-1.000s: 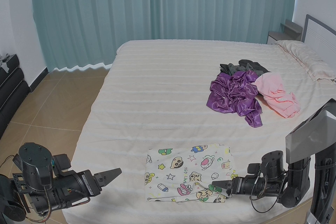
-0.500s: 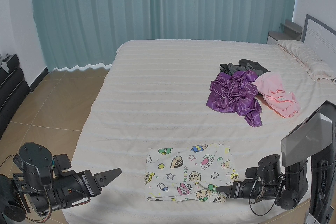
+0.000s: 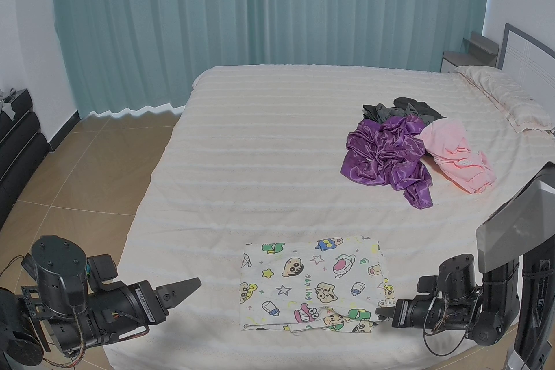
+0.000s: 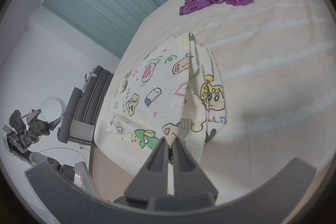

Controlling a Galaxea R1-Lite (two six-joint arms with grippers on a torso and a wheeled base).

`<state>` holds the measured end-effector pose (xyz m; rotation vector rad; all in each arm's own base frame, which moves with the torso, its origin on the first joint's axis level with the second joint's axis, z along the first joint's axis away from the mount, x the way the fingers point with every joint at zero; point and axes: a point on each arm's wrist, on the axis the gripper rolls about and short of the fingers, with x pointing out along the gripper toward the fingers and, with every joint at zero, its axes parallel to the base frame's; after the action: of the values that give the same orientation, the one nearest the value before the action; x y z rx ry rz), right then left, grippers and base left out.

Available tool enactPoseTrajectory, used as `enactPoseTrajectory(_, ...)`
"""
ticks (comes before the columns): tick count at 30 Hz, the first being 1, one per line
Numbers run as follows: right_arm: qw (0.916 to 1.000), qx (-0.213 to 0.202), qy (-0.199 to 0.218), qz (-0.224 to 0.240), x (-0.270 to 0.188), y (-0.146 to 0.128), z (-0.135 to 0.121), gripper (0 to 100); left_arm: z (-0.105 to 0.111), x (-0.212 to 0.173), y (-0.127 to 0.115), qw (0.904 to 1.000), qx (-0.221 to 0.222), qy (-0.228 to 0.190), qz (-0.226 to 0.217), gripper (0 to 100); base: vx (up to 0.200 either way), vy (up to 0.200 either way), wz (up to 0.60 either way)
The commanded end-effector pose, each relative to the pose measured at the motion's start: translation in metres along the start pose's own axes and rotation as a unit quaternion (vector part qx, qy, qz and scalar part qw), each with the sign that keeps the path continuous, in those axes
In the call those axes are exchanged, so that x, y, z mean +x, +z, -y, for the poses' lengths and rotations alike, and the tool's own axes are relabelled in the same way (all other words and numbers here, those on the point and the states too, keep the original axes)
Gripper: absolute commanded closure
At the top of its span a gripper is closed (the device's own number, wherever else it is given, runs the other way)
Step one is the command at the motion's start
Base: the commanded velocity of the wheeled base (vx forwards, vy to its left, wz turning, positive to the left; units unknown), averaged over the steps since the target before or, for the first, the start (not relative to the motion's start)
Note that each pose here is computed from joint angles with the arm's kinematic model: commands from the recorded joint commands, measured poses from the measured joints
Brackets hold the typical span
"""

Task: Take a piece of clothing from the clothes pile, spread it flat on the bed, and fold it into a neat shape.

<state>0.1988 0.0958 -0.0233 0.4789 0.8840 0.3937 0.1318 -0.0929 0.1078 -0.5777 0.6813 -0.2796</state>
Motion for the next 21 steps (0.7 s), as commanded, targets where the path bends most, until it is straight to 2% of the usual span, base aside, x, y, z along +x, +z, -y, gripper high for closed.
enactPoseTrajectory(1, 0.9998, 0.003, -0.004, 0.019, -0.011, 0.006, 0.003, 100, 0.000, 0.000, 0.000, 1.0000, 0.000, 0.001, -0.001, 0, 0.000, 0.000, 0.00)
enactPoseTrajectory(9, 0.9991, -0.009, -0.033, -0.026, -0.019, 0.000, 0.006, 100, 0.000, 0.001, 0.000, 1.0000, 0.000, 0.001, -0.001, 0, 0.000, 0.000, 0.00)
enactPoseTrajectory(16, 0.9990, -0.011, -0.031, -0.029, -0.018, -0.001, 0.006, 100, 0.000, 0.001, 0.000, 1.0000, 0.000, 0.001, -0.001, 0, 0.000, 0.000, 0.00)
enactPoseTrajectory(17, 0.9990, -0.012, -0.031, -0.029, -0.018, -0.001, 0.006, 0, 0.000, 0.001, 0.000, 1.0000, 0.000, 0.001, -0.001, 0, 0.000, 0.000, 0.00)
enactPoseTrajectory(21, 0.9987, -0.011, -0.028, -0.042, -0.015, -0.005, 0.007, 0, 0.000, 0.001, 0.000, 1.0000, 0.000, 0.001, -0.001, 0, 0.000, 0.000, 0.00)
